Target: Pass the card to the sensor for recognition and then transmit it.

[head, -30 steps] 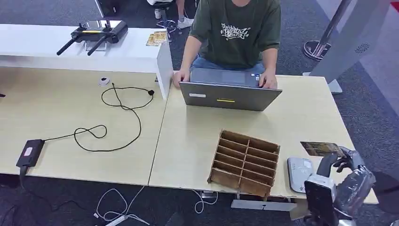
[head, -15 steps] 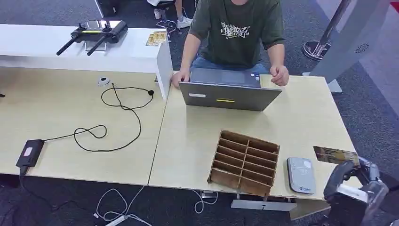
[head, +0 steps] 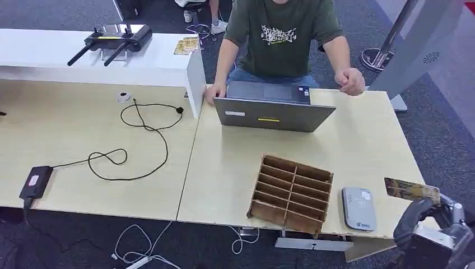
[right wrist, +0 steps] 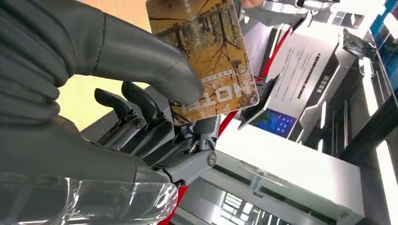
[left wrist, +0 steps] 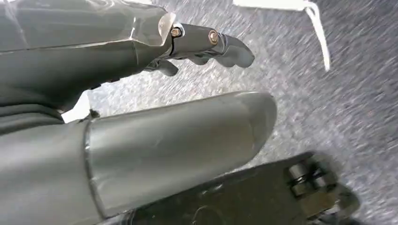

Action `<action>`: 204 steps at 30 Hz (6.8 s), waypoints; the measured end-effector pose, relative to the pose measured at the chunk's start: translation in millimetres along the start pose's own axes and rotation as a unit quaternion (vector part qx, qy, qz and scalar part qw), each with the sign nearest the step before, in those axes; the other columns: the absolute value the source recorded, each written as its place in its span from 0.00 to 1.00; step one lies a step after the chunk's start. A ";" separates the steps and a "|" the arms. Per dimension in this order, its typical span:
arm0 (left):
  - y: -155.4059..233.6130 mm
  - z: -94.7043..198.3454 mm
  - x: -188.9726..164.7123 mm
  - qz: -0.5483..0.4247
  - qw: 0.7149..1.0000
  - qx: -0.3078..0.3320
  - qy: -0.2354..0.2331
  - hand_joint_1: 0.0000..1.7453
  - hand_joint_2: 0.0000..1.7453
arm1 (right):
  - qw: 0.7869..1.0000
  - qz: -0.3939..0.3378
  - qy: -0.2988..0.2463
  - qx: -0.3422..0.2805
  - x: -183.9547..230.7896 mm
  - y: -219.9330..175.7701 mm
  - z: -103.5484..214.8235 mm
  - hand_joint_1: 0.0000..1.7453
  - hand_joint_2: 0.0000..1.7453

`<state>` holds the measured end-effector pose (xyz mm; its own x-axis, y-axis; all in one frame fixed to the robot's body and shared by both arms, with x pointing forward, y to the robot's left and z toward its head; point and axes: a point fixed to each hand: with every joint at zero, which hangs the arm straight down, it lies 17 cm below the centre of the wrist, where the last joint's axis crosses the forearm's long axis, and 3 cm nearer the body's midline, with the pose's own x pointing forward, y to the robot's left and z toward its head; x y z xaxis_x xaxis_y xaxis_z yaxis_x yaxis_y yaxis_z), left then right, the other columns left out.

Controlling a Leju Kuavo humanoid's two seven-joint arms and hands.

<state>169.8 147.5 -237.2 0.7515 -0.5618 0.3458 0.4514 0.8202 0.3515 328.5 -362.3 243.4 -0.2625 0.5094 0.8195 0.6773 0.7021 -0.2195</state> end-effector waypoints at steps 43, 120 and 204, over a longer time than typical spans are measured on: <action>-16.4 4.6 -69.3 0.013 0.985 -0.111 0.134 0.00 0.00 | 0.982 0.101 -0.124 -0.105 39.6 -31.1 -42.3 1.00 1.00; -9.6 -1.7 -39.7 -0.070 0.990 -0.093 0.074 0.00 0.00 | 0.886 0.393 -0.239 0.053 91.2 234.4 -152.4 1.00 1.00; -16.9 4.2 -19.5 0.024 0.999 -0.027 0.023 0.00 0.00 | 0.923 0.245 -0.274 -0.114 122.7 14.0 -73.7 0.00 1.00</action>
<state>145.5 144.2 -246.3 0.7935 -0.5177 0.3200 0.4391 0.8510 0.2882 356.4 -326.6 379.9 -0.1518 0.9571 0.2469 0.9176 0.2293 -0.3247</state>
